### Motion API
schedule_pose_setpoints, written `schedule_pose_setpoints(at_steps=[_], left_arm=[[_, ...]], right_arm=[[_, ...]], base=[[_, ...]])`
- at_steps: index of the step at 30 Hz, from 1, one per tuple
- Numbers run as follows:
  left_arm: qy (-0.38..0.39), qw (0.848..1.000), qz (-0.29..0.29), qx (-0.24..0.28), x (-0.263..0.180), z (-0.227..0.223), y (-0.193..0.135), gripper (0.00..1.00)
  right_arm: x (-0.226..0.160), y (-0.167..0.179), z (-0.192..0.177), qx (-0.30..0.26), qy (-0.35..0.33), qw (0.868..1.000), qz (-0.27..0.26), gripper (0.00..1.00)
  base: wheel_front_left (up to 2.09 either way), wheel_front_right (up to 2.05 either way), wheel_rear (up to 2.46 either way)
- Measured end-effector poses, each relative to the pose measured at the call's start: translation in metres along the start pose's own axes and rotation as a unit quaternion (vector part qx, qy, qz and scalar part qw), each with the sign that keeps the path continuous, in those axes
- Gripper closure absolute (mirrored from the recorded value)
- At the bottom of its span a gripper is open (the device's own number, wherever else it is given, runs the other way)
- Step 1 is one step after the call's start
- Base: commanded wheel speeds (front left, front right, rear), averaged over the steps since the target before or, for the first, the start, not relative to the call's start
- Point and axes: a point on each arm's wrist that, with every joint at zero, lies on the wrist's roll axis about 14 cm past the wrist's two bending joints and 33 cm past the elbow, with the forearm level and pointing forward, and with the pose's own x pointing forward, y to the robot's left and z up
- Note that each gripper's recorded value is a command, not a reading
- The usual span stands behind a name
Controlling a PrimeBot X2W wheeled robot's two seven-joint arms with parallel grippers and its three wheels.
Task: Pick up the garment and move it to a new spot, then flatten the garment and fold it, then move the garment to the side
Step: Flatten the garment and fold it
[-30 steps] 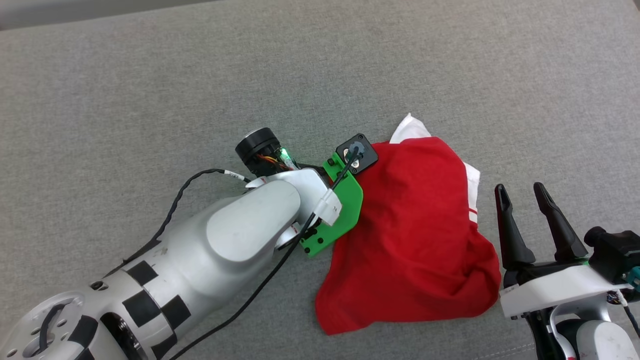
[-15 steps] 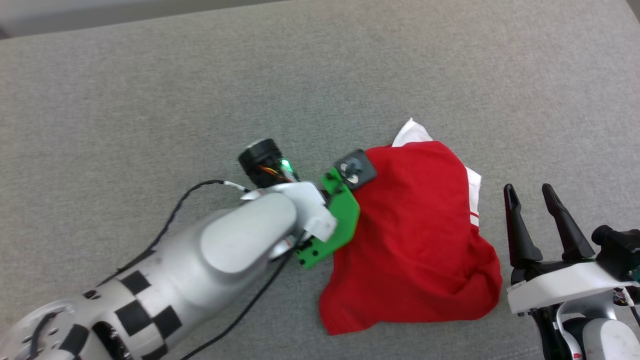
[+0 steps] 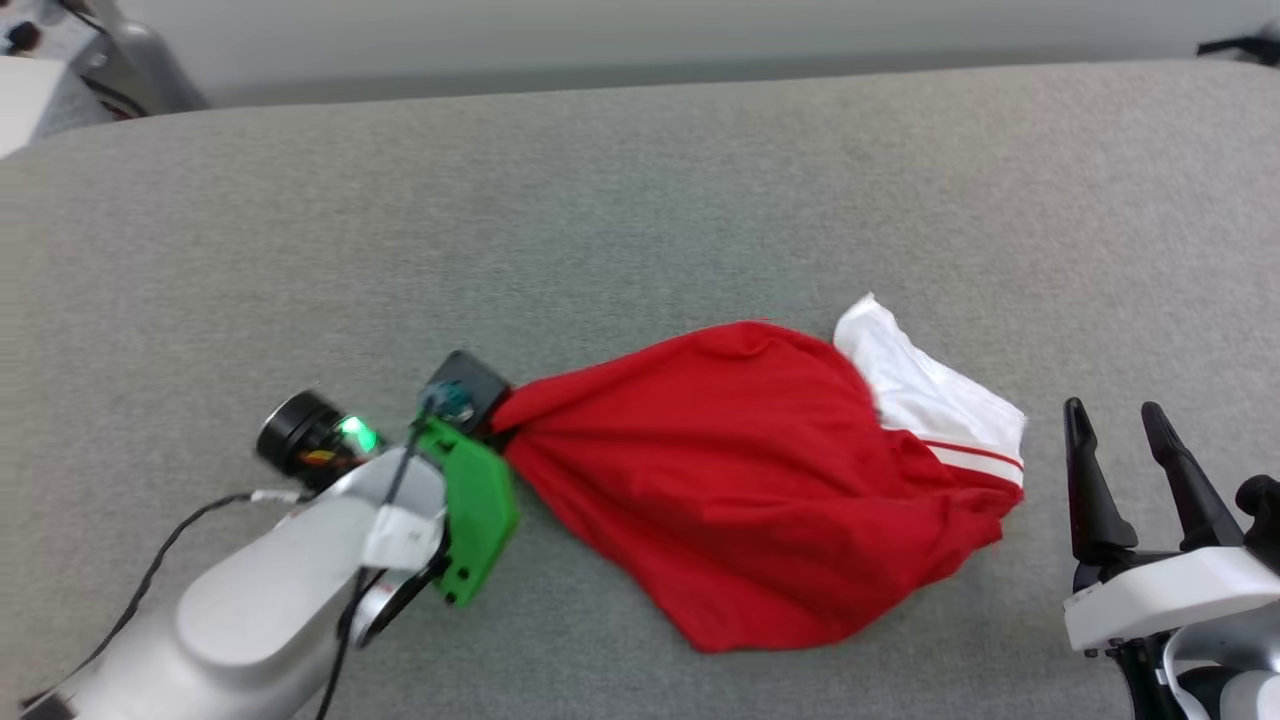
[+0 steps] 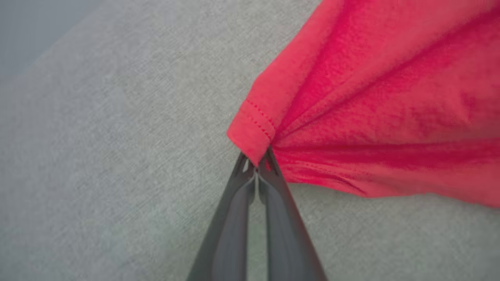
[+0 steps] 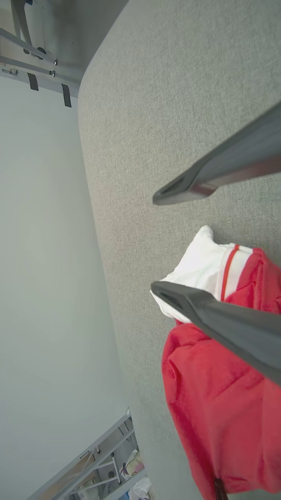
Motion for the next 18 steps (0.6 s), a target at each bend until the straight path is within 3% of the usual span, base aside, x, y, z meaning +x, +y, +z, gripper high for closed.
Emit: schedule_pose_setpoints(at_steps=[4, 9, 18], left_arm=[[0.0, 0.995, 0.071, -0.072, -0.041, -0.027, 0.023, 1.0], [0.016, 0.972, 0.145, -0.182, -0.088, -0.076, 0.03, 1.0], [0.089, 0.911, 0.161, -0.368, -0.125, -0.163, -0.044, 1.0]], right_arm=[[-0.001, 0.01, 0.003, 0.0, 0.001, 1.0, 0.015, 0.0], [-0.003, 0.018, 0.005, -0.002, 0.003, 1.0, 0.029, 0.0], [-0.004, 0.031, 0.012, -0.006, -0.001, 0.999, 0.048, 0.0]], base=[[0.0, 0.0, 0.0], [0.0, 0.0, 0.0], [0.0, 0.0, 0.0]])
